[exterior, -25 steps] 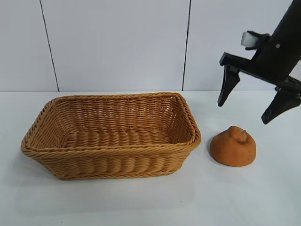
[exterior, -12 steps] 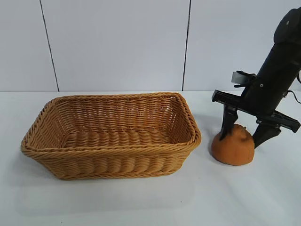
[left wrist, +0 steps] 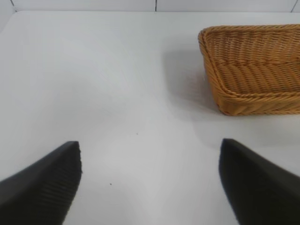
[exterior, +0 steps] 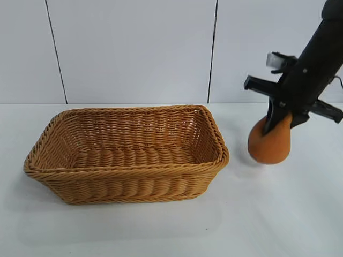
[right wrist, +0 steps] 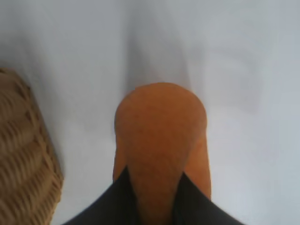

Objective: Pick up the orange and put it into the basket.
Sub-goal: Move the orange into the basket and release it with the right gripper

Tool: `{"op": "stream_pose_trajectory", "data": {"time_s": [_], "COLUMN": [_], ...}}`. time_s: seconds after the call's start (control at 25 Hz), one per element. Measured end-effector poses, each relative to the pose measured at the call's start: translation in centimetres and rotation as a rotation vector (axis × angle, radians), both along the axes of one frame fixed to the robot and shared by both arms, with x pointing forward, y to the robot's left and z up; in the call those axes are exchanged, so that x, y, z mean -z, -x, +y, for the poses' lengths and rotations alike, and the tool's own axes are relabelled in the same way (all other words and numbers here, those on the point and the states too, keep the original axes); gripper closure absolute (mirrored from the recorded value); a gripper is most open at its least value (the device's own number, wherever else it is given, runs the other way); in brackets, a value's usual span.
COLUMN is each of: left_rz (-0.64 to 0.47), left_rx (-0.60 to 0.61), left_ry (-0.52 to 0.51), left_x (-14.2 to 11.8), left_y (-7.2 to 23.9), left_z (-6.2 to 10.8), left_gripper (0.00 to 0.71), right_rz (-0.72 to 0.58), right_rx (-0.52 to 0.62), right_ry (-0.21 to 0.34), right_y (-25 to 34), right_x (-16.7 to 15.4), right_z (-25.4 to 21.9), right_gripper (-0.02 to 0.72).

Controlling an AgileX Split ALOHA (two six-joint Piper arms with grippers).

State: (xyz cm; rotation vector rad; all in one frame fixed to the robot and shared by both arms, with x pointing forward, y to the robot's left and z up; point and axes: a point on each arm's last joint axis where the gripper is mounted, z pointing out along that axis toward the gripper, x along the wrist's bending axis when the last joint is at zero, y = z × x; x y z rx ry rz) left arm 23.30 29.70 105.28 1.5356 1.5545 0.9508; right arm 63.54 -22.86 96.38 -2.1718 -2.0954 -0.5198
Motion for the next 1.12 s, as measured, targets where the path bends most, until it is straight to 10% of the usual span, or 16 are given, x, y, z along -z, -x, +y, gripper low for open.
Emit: {"op": "stream_pose_trajectory", "data": {"time_s": [0.36,1.12], "left_rz": [0.000,0.002], "left_rx": [0.000,-0.001], "left_ry": [0.000,-0.001], "left_x": [0.0,0.0], "left_y": [0.0,0.0], "left_z": [0.0,0.0], "left_gripper": [0.133,0.133], "right_rz": [-0.244,-0.300], "right_rx": [-0.002,-0.398], "right_ry": [-0.076,-0.163], "right_y": [0.0,5.7], "right_x": [-9.7,-6.2], "right_z": [0.5,20.2], "right_gripper": [0.650,0.650]}}
